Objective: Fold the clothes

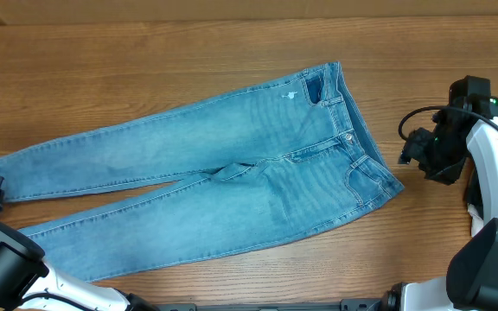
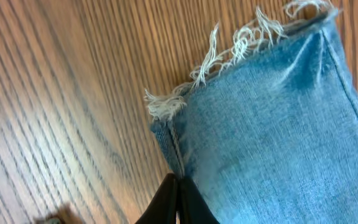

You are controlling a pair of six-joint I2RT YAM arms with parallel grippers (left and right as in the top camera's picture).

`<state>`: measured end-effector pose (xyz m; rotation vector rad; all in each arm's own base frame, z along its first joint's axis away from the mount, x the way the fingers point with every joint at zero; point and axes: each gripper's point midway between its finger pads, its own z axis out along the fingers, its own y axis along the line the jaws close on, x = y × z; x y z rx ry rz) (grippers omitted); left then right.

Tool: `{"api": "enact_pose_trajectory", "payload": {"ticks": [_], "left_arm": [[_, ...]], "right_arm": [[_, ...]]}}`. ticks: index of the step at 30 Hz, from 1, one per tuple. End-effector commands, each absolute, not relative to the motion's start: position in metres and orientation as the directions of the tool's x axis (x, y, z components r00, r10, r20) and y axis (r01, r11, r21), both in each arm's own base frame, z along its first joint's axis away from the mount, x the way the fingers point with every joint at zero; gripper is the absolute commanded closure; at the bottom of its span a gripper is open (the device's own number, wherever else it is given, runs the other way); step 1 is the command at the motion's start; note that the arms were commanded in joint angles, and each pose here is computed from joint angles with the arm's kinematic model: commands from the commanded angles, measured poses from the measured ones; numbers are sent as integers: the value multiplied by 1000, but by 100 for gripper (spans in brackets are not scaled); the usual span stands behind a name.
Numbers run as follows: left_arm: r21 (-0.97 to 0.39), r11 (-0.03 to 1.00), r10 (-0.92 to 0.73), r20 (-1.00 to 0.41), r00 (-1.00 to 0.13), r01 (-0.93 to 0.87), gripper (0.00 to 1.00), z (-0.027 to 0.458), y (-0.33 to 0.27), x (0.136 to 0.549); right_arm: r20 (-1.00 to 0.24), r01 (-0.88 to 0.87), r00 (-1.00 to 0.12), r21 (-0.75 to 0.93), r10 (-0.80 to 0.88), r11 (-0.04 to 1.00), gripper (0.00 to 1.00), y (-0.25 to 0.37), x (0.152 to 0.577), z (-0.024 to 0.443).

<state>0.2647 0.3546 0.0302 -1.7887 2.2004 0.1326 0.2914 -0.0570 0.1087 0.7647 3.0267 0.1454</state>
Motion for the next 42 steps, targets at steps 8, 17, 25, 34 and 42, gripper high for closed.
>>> {"api": "enact_pose_trajectory", "payload": {"ticks": [8, 17, 25, 34, 42], "left_arm": [[-342, 391, -912, -18, -410, -855, 56, 59, 243, 310], [143, 519, -847, 220, -484, -843, 41, 37, 172, 228], [285, 475, -876, 241, -417, -833, 7, 7, 164, 187], [277, 468, -883, 193, -428, -839, 75, -30, 159, 176], [375, 312, -950, 93, -299, -873, 67, -42, 182, 145]], "right_arm": [[66, 424, -906, 169, 419, 890, 22, -45, 306, 84], [98, 412, -911, 206, 400, 888, 16, -38, 310, 73], [95, 411, -911, 209, 400, 887, 16, -38, 311, 73], [102, 413, -911, 207, 400, 887, 16, -38, 309, 73], [106, 413, -911, 206, 400, 887, 16, -38, 308, 73]]}}
